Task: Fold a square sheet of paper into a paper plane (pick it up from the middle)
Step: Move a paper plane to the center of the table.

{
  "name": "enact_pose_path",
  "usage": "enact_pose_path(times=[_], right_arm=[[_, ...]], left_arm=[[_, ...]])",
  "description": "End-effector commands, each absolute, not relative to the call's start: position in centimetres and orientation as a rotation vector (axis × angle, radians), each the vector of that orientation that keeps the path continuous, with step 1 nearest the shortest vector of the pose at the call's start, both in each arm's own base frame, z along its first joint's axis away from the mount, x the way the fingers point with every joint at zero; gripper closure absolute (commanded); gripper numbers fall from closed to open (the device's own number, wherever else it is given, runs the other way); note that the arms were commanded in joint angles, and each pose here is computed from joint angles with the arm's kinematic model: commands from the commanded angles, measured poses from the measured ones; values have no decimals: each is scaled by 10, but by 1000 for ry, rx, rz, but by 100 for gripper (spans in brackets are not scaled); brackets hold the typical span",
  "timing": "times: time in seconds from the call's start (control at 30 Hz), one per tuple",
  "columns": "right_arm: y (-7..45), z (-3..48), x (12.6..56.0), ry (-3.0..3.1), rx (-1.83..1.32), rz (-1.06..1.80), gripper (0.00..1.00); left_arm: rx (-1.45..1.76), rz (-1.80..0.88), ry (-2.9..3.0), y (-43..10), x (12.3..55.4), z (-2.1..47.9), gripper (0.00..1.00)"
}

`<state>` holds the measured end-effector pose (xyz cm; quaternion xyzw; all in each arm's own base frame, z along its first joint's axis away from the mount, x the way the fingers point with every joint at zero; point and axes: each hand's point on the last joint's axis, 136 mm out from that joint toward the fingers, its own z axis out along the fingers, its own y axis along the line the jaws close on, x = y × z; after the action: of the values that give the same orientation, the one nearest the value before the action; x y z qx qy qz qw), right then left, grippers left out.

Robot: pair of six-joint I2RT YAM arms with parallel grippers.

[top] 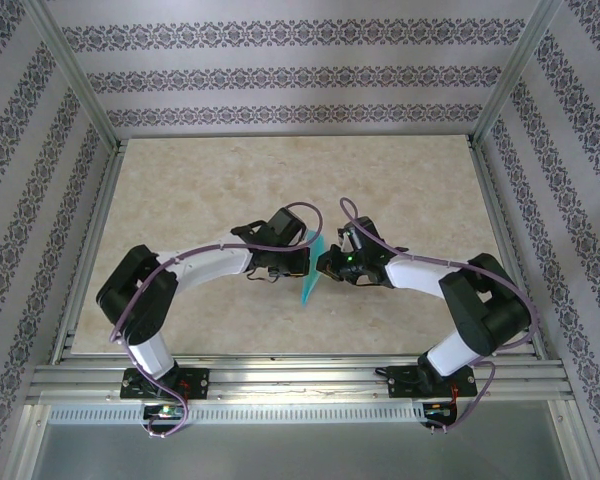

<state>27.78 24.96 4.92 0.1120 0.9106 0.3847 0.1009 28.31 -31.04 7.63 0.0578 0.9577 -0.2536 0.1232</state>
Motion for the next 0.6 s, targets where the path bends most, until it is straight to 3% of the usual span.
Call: enact_pose_path(times=[0.0, 0.5, 0.57], right_arm=[[253, 48, 282, 2679, 312, 1144, 96], [258, 40, 278, 2695, 291, 1184, 100], [257, 39, 278, 2698, 294, 1180, 100]], left_arm=[[214, -674, 2844, -310, 276, 65, 94], [225, -667, 2868, -317, 276, 58, 81], [238, -687, 2863, -319, 275, 59, 83]])
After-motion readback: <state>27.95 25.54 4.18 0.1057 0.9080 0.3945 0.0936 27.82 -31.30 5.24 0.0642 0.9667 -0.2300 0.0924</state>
